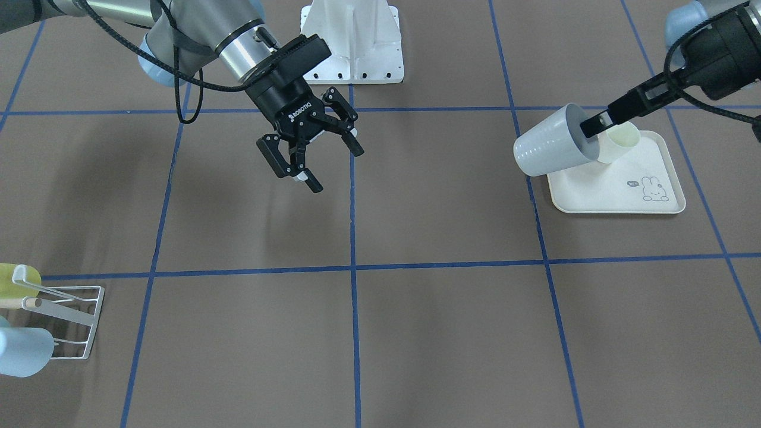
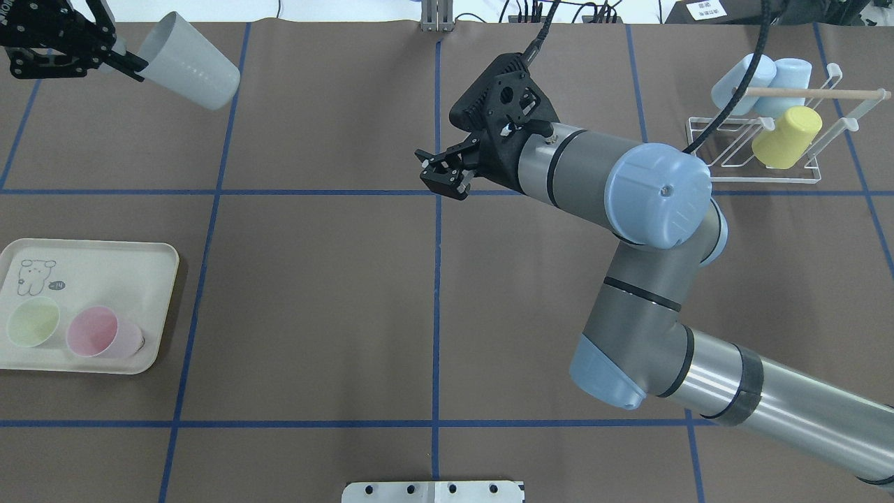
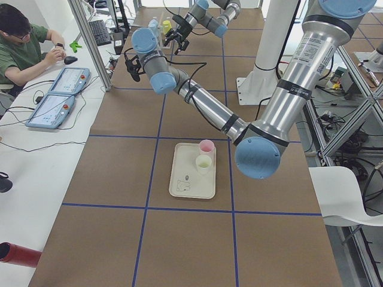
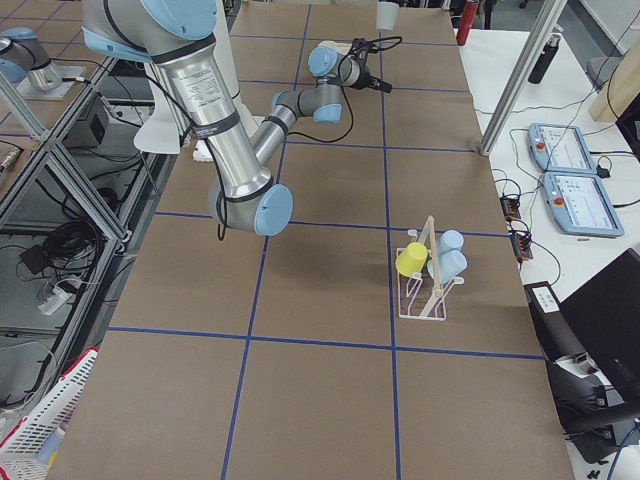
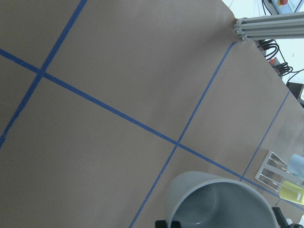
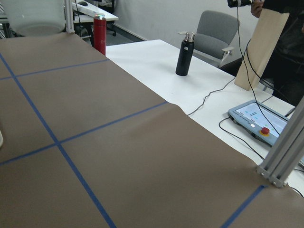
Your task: Transfer IKEA cup to right arm and place on rack
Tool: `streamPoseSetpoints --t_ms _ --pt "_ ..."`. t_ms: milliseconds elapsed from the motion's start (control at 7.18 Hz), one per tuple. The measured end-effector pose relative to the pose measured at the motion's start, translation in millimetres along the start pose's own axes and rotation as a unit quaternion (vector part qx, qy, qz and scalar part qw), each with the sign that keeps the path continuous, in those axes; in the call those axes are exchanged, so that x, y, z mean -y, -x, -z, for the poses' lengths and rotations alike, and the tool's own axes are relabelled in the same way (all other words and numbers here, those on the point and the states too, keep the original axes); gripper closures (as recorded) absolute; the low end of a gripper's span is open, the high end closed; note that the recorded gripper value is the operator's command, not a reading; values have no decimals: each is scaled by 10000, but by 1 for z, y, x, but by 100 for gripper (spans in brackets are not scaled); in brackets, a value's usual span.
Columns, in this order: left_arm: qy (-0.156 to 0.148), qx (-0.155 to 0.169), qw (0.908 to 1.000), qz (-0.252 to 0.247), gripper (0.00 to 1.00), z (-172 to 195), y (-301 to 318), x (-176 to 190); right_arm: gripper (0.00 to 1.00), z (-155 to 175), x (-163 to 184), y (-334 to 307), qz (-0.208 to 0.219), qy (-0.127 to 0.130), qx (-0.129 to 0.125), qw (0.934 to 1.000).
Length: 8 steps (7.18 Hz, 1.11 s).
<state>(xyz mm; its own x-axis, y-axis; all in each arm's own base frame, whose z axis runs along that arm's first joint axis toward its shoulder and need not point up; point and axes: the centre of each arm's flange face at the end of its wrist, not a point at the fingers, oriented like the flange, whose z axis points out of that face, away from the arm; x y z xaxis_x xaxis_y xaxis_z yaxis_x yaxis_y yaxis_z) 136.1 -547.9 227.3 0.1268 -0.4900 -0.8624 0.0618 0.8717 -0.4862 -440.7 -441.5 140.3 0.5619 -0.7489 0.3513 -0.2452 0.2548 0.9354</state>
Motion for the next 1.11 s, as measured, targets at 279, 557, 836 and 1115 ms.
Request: streamPoseSetpoints --t_ms 279,557,836,1115 --pt "579 83 9983 -22 100 -14 -8 -19 0 4 -4 23 -38 -691 214 9974" --pt "846 110 9963 -62 100 -20 -21 -31 0 6 -15 56 77 -1093 281 9936" --pt "915 130 9957 -40 100 -28 -33 -42 0 7 -15 77 183 -1209 325 9920" --pt "824 143 9964 165 100 -47 -50 -64 0 7 -10 88 238 -1268 356 9910"
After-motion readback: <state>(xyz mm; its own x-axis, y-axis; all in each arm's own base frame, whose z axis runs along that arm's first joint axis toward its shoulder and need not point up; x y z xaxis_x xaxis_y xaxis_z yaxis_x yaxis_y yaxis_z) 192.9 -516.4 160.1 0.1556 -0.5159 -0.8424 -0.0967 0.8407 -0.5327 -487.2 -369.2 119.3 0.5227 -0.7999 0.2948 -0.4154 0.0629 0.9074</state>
